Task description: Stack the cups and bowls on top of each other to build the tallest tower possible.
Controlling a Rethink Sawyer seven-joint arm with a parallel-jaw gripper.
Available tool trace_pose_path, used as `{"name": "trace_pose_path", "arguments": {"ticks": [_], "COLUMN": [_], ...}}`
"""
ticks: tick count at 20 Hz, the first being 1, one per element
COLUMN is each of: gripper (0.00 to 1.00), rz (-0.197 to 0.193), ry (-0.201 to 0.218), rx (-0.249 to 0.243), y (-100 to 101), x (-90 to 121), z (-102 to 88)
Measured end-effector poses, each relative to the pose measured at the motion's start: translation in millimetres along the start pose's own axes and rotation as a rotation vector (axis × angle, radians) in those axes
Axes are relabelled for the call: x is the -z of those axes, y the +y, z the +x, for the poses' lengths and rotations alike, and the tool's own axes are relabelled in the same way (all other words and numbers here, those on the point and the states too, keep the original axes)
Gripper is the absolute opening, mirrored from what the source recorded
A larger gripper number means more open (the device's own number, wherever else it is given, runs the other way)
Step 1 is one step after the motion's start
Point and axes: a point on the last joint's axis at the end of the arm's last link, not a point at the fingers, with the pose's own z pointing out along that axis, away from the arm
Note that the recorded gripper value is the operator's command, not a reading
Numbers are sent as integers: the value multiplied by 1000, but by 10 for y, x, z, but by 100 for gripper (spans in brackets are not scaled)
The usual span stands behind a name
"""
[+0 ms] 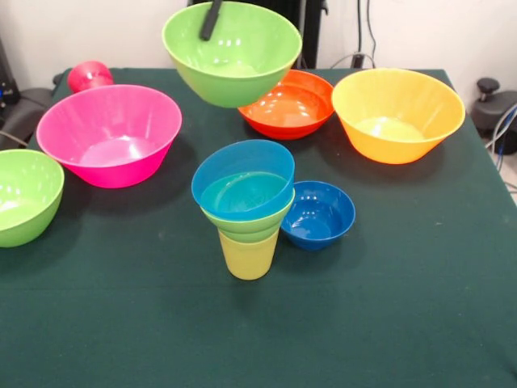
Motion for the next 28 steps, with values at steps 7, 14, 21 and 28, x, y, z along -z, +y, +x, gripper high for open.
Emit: {"name": "trace_pose_path", "arguments": {"ticks": [7, 14, 21, 28], "gripper": [0, 0, 0, 0], "rz": [10, -5, -7, -3], "ry": [8, 11, 11, 27], "rx": [19, 26, 19, 6], "y": [-126, -178, -244, -308], "x": [-64, -116, -177, -268], "z": [-114, -194, -302, -389]}}
